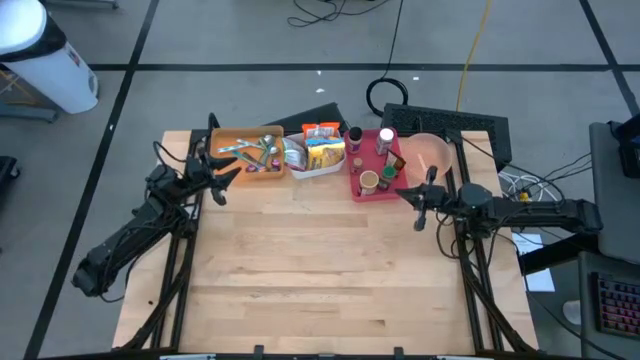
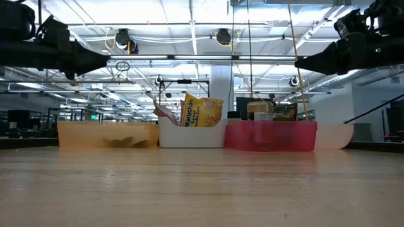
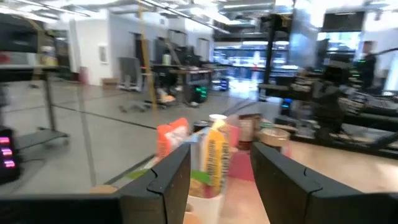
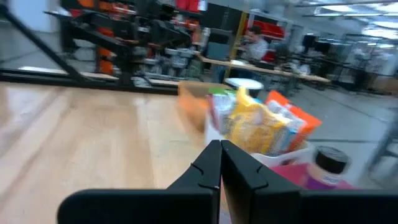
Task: Pick & Place Food Item
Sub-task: Return to Home Position
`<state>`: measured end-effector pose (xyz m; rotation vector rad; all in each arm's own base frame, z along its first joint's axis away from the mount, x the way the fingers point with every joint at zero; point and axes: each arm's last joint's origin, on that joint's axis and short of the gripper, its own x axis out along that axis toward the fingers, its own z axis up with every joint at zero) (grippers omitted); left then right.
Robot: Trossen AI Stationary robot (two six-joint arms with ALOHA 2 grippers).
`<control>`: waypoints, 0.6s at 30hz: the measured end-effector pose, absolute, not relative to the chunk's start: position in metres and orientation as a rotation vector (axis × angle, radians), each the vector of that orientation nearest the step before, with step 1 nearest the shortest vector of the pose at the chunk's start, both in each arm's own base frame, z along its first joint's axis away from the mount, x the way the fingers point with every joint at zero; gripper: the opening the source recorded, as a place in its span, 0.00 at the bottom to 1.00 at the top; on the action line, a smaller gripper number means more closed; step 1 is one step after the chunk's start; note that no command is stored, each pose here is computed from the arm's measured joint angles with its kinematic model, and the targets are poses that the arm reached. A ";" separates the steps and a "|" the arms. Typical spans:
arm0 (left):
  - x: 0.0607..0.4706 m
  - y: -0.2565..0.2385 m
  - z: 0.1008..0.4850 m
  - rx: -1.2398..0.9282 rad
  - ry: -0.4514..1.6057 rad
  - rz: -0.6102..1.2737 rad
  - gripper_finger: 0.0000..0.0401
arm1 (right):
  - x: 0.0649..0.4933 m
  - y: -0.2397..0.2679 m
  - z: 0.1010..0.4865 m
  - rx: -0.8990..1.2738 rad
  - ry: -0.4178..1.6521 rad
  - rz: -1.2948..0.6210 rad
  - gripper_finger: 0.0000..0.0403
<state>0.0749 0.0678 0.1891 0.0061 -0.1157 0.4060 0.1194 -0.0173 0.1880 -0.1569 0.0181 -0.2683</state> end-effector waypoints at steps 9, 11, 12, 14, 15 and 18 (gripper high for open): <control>0.070 0.075 0.191 -0.032 -0.166 0.664 0.43 | 0.118 -0.018 0.188 -0.106 0.013 -0.314 0.00; 0.069 0.076 0.189 -0.042 -0.142 0.708 0.43 | 0.118 -0.018 0.188 -0.105 0.013 -0.314 0.00; 0.069 0.076 0.187 -0.046 -0.131 0.712 0.43 | 0.118 -0.019 0.188 -0.105 0.013 -0.315 0.00; 0.070 0.076 0.185 -0.052 -0.104 0.691 0.43 | 0.118 -0.019 0.188 -0.104 0.013 -0.319 0.00; 0.071 0.075 0.183 -0.054 -0.085 0.671 0.43 | 0.118 -0.019 0.188 -0.105 0.013 -0.319 0.00; 0.072 0.074 0.180 -0.071 -0.054 0.605 0.43 | 0.118 -0.019 0.188 -0.105 0.013 -0.320 0.00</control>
